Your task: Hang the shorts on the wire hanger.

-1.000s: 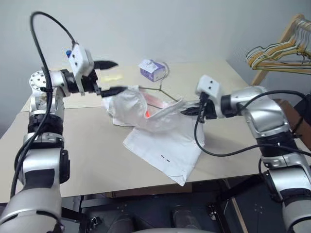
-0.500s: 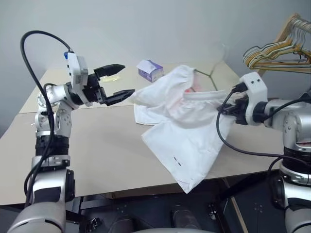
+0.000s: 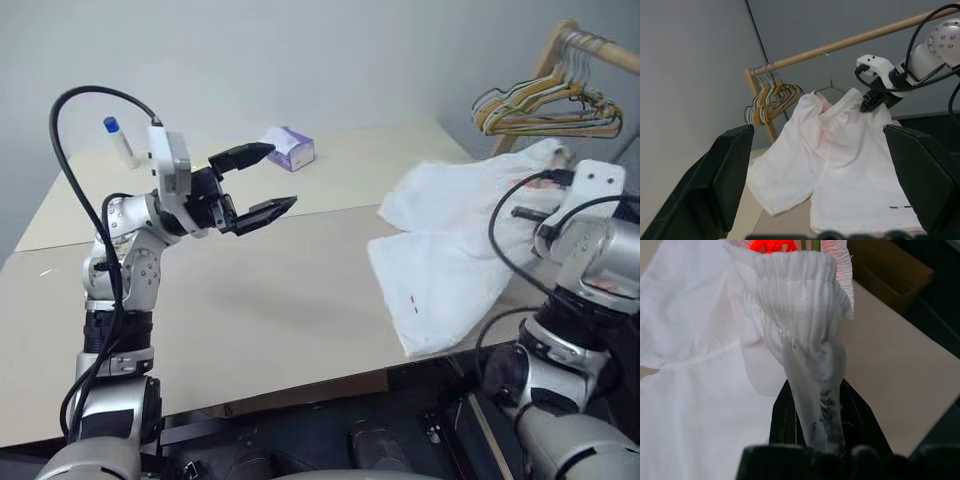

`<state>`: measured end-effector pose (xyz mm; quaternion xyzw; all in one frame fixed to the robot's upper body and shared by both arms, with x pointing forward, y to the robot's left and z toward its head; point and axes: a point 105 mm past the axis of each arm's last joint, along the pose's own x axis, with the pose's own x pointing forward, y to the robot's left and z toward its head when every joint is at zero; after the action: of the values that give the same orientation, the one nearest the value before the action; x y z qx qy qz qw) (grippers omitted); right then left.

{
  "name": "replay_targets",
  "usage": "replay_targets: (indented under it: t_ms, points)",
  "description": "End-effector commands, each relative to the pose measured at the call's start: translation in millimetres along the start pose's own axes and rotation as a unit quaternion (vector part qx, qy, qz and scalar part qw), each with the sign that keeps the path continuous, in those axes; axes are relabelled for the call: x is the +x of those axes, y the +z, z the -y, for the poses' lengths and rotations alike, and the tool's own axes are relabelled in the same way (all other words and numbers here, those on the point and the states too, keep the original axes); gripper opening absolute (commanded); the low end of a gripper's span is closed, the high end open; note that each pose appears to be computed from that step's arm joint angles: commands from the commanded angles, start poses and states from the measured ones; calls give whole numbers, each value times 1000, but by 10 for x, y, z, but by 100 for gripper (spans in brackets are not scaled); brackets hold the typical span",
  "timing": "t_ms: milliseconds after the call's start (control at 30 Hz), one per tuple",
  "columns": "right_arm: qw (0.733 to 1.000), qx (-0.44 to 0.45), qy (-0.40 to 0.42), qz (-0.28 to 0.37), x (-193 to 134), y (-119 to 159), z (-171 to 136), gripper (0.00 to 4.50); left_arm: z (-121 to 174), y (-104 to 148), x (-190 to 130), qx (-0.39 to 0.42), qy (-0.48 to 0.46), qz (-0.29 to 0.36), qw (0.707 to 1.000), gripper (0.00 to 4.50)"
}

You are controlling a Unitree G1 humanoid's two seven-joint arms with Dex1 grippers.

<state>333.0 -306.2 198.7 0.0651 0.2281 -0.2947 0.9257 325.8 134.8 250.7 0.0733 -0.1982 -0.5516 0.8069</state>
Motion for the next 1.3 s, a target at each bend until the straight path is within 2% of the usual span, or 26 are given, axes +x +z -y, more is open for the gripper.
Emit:
replay_targets:
  t_ms: [33,200,433,633,867,1133,1300]
  points:
    - [998,36,-58,9,-59,150,163,0,2,144,1,19,-4,11,1000,447]
    - [990,76,-116,6,-65,334,340,0,40,162,-8,18,-8,11,1000,447]
    - [986,98,-130,40,59,706,482,0,81,136,-7,18,-12,2,1000,447]
    - [981,125,-139,50,205,903,666,0,67,123,-17,21,-3,-4,1000,447]
    - [972,178,-146,43,370,973,936,0,94,119,-37,21,-5,-7,1000,447]
    - [963,234,-136,-9,478,842,944,0,101,161,-30,17,-10,9,1000,447]
    - [961,234,-139,-43,523,726,907,0,112,126,-14,16,-13,6,1000,447]
